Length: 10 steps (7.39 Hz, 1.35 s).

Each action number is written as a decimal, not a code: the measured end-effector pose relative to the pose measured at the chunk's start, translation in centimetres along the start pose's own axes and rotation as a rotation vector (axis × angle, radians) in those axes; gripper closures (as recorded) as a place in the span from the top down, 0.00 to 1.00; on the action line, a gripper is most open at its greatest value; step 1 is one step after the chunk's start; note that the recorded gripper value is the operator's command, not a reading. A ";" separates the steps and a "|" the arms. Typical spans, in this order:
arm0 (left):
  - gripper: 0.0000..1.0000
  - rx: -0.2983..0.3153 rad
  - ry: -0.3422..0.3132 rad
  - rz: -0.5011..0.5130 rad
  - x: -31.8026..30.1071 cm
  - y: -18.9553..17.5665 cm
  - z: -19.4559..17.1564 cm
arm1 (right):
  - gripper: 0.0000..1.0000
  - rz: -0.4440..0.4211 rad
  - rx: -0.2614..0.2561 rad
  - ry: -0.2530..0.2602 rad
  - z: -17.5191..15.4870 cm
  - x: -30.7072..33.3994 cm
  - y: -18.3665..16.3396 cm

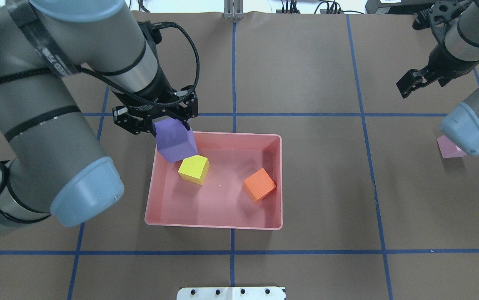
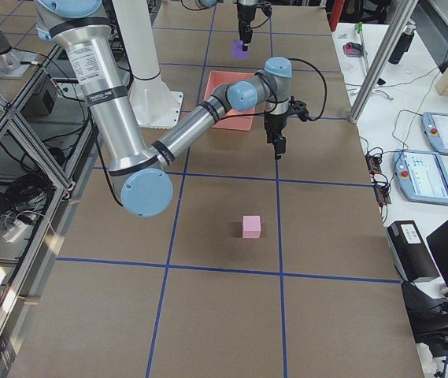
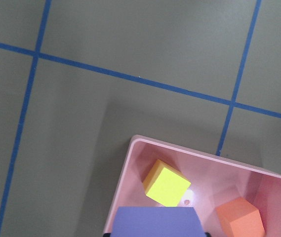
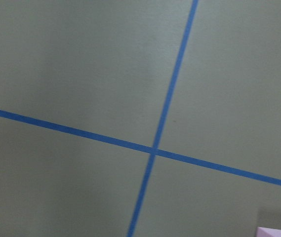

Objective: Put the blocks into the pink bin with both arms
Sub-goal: 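Carry purple cube into bin with left while right moves toward pink cube, then release purple cube with left while right grasps and lifts pink cube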

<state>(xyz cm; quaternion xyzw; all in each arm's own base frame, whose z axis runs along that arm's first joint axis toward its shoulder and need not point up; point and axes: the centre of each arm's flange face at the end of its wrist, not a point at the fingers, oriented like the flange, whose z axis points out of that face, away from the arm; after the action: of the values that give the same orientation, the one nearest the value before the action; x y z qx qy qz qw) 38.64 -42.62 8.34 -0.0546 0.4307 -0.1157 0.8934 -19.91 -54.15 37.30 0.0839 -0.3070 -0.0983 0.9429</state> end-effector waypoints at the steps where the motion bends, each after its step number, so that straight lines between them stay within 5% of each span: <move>1: 0.00 0.023 -0.009 0.011 0.6 1.5 1.3 | 1.00 0.016 0.005 -0.015 2.0 3.2 0.8; 4: 0.00 0.063 -0.037 0.026 2.0 5.4 4.4 | 1.00 0.039 0.021 -0.059 8.6 10.6 3.5; 10: 0.00 0.055 -0.063 0.049 2.2 7.5 6.5 | 1.00 0.102 -0.094 -0.063 15.7 16.1 7.0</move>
<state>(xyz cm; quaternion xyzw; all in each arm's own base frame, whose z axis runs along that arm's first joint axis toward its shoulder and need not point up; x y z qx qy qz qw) 46.30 -35.90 9.25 -0.0231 0.4004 -0.1035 0.9102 -15.58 -52.74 60.36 0.0204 -0.3354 -0.0668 0.9395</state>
